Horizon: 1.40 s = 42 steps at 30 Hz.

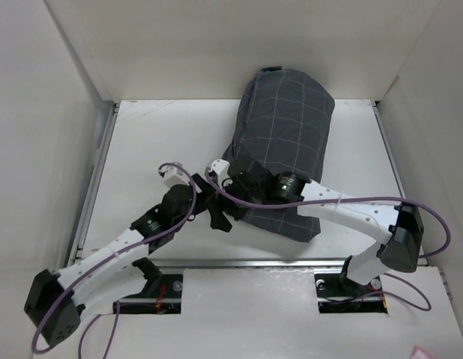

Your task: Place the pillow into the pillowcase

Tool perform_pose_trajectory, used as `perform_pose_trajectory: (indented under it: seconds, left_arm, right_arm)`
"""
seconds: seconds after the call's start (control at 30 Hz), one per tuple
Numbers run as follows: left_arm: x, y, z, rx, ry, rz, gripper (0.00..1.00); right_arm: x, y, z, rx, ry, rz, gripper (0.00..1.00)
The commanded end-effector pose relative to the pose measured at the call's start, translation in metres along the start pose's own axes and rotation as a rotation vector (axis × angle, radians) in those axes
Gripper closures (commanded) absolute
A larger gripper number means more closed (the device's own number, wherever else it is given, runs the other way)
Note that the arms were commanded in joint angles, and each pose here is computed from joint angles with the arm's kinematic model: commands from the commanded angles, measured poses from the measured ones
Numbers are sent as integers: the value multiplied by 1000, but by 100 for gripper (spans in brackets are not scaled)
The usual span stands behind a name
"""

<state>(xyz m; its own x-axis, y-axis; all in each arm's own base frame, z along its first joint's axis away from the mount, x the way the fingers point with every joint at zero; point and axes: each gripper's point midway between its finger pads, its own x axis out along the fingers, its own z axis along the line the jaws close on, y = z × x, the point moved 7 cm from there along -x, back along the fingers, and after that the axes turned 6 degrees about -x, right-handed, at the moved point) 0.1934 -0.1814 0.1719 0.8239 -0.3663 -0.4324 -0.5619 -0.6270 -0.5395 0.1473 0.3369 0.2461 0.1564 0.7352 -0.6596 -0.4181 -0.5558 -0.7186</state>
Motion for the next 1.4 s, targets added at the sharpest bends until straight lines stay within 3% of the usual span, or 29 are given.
perform_pose_trajectory:
  seconds: [0.0,0.2,0.33,0.53,0.63,0.67,0.77,0.83,0.97,1.03,1.07,1.13,1.17,1.23,1.37]
  left_arm:
    - [-30,-12,27,-89,-179,-82,34]
    - [-64,-18,54,-224,-272,-157,30]
    - [-68,-32,37,-227,-224,-199,25]
    - [-50,-49,-27,-26,14,-150,21]
    - [-46,-44,-54,54,161,-63,29]
    - [-49,-41,-71,59,284,-11,29]
    - [-47,-23,-85,88,410,117,29]
    - [-39,-17,-82,95,387,149,28]
    - [-16,-14,-86,121,286,186,28]
    - [3,-3,-82,151,228,232,36]
    - [8,-1,-81,167,206,246,60]
    - [24,4,-73,182,109,258,95]
    - [29,3,-68,190,60,244,100]
    - [38,-3,-50,191,-72,211,100]
    - [48,-51,-19,162,-294,-26,100]
  right_arm:
    - [-43,-45,3,-31,76,-226,6]
    - [-82,-64,-27,86,427,-374,0]
    - [-105,-67,-68,243,709,-458,0]
    - [-122,-63,-153,453,784,-489,0]
    - [-144,-62,-206,482,922,-507,0]
    - [-151,-67,-221,496,950,-548,0]
    - [-166,-73,-273,486,959,-574,0]
    - [-180,-86,-300,464,952,-605,0]
    - [-151,-90,-347,464,945,-506,0]
    - [-123,-77,-368,481,941,-418,0]
    - [-115,-72,-373,488,939,-400,0]
    - [-102,-57,-377,505,934,-352,0]
    - [-92,-37,-381,536,934,-310,0]
    - [-89,-25,-372,572,915,-295,0]
    - [-78,17,-342,704,848,-235,2]
